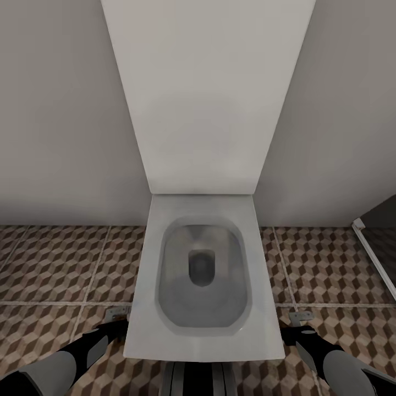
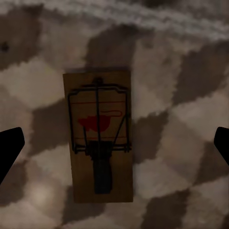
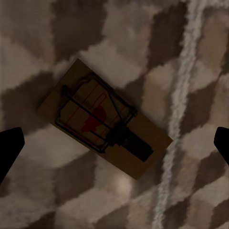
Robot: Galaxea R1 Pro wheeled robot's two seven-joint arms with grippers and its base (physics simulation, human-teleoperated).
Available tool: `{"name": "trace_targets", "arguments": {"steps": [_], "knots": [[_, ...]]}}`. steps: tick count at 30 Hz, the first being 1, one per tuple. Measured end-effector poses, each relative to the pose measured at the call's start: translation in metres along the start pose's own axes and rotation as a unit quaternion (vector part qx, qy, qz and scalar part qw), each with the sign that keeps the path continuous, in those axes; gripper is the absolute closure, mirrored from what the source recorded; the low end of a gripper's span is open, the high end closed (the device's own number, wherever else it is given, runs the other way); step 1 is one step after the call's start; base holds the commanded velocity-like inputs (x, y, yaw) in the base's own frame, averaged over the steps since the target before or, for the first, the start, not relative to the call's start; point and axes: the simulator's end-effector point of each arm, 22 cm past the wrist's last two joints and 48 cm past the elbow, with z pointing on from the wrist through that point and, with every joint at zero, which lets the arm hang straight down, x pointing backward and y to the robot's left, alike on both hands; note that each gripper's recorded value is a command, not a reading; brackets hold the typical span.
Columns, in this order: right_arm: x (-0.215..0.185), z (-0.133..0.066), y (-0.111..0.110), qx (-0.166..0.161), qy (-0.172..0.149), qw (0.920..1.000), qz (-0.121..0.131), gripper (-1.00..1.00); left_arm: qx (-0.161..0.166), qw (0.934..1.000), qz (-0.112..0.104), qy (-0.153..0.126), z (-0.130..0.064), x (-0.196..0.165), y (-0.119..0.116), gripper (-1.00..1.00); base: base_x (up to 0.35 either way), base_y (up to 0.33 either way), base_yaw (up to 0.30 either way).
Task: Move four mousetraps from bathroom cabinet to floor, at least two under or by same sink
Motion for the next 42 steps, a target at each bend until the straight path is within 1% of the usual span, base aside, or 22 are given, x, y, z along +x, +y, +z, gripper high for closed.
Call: {"name": "trace_targets", "arguments": {"steps": [4, 8, 16, 29, 42], "knots": [[0.0, 0.0, 0.0, 0.0, 0.0, 1.0, 0.0, -1.0, -0.001, 1.0, -0.002, 0.0, 0.0, 0.0002, 0.0002, -1.0, -0.022, 0.0, 0.0], [0.0001, 0.0002, 0.0, 0.0, 0.0, 1.0, 0.0, -1.0, -0.007, 1.0, -0.005, 0.001, 0.0002, 0.0005, 0.0027, -1.0, -0.179, 0.0, 0.0], [0.0002, 0.0003, 0.0001, 0.0, 0.0, 1.0, 0.0, -1.0, -0.018, 0.9998, -0.007, 0.001, 0.0002, 0.0009, 0.0073, -1.0, -0.296, 0.0, 0.0], [-0.0001, 0.0002, 0.0001, 0.0, 0.0, 1.0, 0.0, -1.0, -0.02, 0.9998, -0.007, 0.001, 0.0001, 0.0006, 0.008, -1.0, -0.286, 0.0, 0.0], [-0.0094, -0.0002, -0.0009, 0.0, -0.021, 0.9998, 0.0, -1.0, -0.019, 0.9998, -0.007, -0.001, -0.0001, -0.0003, 0.0076, -1.0, -0.056, 0.0, 0.0]]}}
